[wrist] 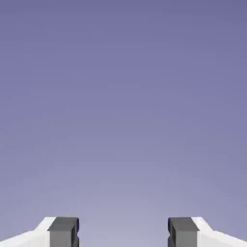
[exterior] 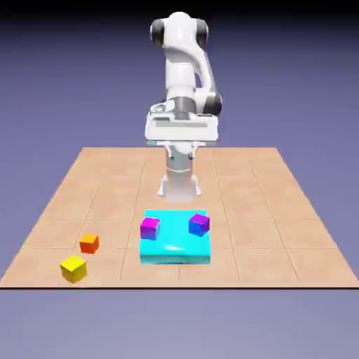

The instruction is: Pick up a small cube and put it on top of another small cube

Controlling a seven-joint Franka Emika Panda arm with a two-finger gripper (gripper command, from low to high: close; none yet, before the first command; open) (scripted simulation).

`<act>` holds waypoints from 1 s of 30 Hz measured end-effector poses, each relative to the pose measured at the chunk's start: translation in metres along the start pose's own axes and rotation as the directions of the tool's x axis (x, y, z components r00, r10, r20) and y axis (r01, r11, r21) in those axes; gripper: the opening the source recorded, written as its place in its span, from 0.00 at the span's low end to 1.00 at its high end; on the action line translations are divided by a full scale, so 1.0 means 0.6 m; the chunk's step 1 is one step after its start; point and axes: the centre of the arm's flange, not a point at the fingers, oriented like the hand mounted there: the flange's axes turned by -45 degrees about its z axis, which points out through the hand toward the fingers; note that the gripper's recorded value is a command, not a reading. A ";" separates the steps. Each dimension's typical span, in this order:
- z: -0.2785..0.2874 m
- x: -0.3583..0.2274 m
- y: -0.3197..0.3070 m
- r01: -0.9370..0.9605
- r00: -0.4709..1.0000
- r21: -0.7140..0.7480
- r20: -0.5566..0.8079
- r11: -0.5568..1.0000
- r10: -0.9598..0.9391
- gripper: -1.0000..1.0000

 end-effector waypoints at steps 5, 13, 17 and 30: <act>0.066 0.016 0.057 -0.252 0.961 -0.097 0.092 0.963 0.261 0.50; 0.173 0.016 0.168 -0.606 0.738 -0.285 0.146 0.743 0.659 0.50; 0.225 0.001 0.235 -0.737 0.558 -0.379 0.124 0.559 0.820 0.50; 0.366 -0.102 0.451 -0.797 -0.179 -0.567 -0.107 -0.208 0.978 0.50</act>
